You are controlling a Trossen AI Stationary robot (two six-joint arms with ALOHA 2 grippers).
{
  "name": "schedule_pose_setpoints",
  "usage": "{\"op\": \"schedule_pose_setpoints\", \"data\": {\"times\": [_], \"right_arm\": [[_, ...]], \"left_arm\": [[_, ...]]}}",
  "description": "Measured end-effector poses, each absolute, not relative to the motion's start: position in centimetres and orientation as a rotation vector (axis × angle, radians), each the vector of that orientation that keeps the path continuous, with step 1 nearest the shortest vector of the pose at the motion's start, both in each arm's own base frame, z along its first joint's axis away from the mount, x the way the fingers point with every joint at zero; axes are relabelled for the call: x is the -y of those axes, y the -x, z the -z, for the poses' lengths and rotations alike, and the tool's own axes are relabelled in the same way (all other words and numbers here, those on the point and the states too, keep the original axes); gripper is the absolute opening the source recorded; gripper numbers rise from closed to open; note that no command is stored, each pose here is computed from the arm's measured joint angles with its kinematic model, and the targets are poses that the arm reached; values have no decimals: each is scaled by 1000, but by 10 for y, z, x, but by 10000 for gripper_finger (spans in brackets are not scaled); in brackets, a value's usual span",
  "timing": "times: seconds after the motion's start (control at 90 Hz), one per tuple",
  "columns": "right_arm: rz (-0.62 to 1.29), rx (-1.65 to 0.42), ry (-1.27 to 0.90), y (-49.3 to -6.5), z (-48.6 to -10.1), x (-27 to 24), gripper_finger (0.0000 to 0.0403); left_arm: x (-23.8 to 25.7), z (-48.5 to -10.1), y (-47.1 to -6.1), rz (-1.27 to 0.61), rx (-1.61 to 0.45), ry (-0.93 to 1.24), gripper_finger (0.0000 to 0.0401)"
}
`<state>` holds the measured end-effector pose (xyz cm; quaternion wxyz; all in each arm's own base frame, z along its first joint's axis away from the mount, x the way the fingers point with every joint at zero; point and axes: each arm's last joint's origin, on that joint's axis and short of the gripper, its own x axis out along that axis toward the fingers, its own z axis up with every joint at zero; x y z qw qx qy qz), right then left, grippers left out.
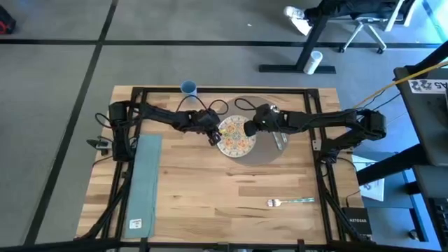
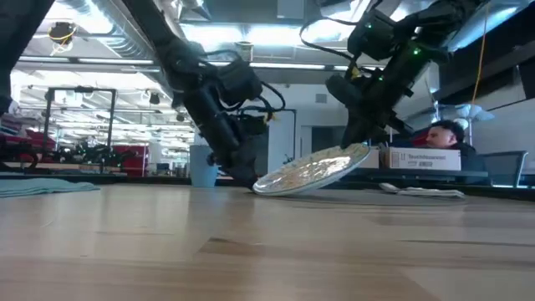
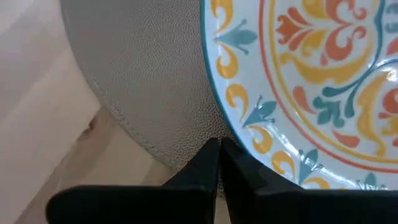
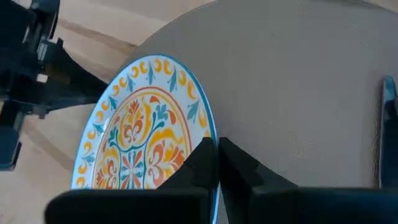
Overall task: Set table place
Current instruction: Put the blue plate on the brown mat
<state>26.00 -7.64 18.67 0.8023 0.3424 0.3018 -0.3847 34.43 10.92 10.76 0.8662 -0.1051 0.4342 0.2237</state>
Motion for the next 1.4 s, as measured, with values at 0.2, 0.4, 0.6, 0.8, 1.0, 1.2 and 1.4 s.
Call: {"op": "schedule_pose_setpoints", "data": {"times": [0.2, 0.4, 0.6, 0.8, 1.0, 1.2, 1.4], "right_arm": [[864, -677, -723, -256, -184, 78, 0], [933, -700, -703, -251, -182, 83, 0], [986, -726, -681, -246, -180, 87, 0], [1040, -776, -658, -239, -177, 89, 0], [1080, -815, -646, -234, -175, 92, 0], [1085, -829, -651, -232, -174, 93, 0], [1084, -855, -652, -231, -173, 92, 0]], "left_arm": [[-109, -103, -344, -472, -923, 233, 0], [-106, -102, -344, -460, -935, 218, 0], [-103, -102, -345, -451, -938, 211, 0], [-100, -102, -346, -437, -940, 211, 0], [-99, -101, -346, -437, -940, 210, 0], [-99, -101, -346, -434, -942, 207, 0], [-99, -101, -346, -434, -943, 207, 0]]}}
